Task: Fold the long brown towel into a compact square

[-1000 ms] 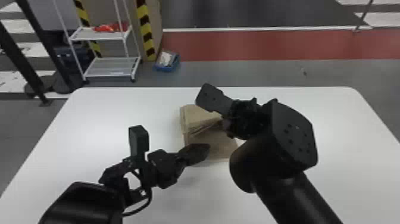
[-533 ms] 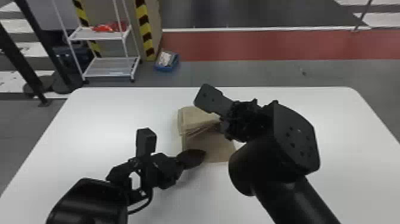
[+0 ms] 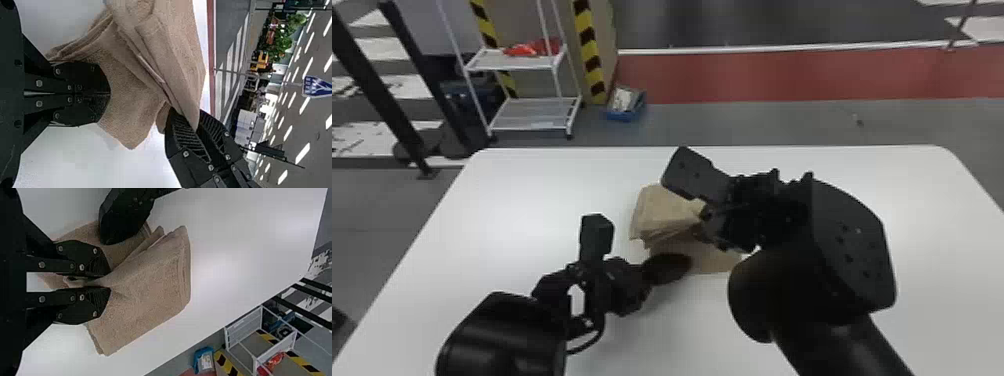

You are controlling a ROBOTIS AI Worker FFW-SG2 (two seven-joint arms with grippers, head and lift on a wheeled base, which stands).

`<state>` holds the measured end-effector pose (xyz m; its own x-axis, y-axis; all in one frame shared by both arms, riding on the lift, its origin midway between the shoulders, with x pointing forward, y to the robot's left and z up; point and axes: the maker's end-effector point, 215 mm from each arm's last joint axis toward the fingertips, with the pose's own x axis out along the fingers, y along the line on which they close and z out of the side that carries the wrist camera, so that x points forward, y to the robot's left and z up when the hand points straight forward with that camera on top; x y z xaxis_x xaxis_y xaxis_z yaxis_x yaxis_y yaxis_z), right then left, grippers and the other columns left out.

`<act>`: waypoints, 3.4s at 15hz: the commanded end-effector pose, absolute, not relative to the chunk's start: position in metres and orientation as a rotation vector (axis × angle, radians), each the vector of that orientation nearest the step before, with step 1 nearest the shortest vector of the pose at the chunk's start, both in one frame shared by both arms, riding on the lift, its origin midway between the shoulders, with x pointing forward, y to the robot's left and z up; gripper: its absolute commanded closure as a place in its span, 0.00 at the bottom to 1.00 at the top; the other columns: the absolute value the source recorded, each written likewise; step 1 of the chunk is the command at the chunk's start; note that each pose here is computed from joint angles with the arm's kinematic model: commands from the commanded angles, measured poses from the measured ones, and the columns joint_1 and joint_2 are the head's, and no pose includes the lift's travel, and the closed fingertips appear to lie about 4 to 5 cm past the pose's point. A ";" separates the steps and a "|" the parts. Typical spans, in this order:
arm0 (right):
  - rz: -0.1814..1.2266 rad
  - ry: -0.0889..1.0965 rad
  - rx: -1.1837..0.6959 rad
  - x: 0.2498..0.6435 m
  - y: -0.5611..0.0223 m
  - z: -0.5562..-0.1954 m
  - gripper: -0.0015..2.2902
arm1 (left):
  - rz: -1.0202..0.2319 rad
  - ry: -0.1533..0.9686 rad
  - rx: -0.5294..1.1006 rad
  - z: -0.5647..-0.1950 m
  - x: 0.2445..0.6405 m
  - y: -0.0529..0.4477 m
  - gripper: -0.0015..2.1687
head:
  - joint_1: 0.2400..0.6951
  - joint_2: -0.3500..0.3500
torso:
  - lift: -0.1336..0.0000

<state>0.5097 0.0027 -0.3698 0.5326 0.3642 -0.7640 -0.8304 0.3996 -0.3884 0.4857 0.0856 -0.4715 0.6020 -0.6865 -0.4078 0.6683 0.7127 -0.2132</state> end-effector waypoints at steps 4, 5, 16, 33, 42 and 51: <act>0.880 0.673 -0.869 0.492 0.006 -0.378 0.44 | -0.775 0.493 -0.042 -0.472 0.487 0.090 0.99 | 1.00 0.65 | 0.07; 0.882 0.670 -0.862 0.491 0.005 -0.376 0.44 | -0.774 0.491 -0.041 -0.472 0.487 0.092 0.99 | 1.00 0.66 | 0.07; 0.918 0.689 -0.873 0.484 -0.017 -0.371 0.44 | -0.768 0.491 -0.041 -0.469 0.487 0.101 0.99 | 1.00 0.63 | 0.07; 0.893 0.729 -0.891 0.483 -0.028 -0.390 0.03 | -0.770 0.489 -0.038 -0.468 0.486 0.100 0.99 | 1.00 0.61 | 0.07; 0.725 0.687 -0.845 0.529 -0.069 -0.385 0.33 | -0.767 0.491 -0.037 -0.469 0.486 0.103 0.99 | 1.00 0.59 | 0.07; 0.715 0.669 -0.876 0.534 -0.061 -0.406 0.75 | -0.770 0.483 -0.036 -0.465 0.481 0.104 0.99 | 1.00 0.55 | 0.07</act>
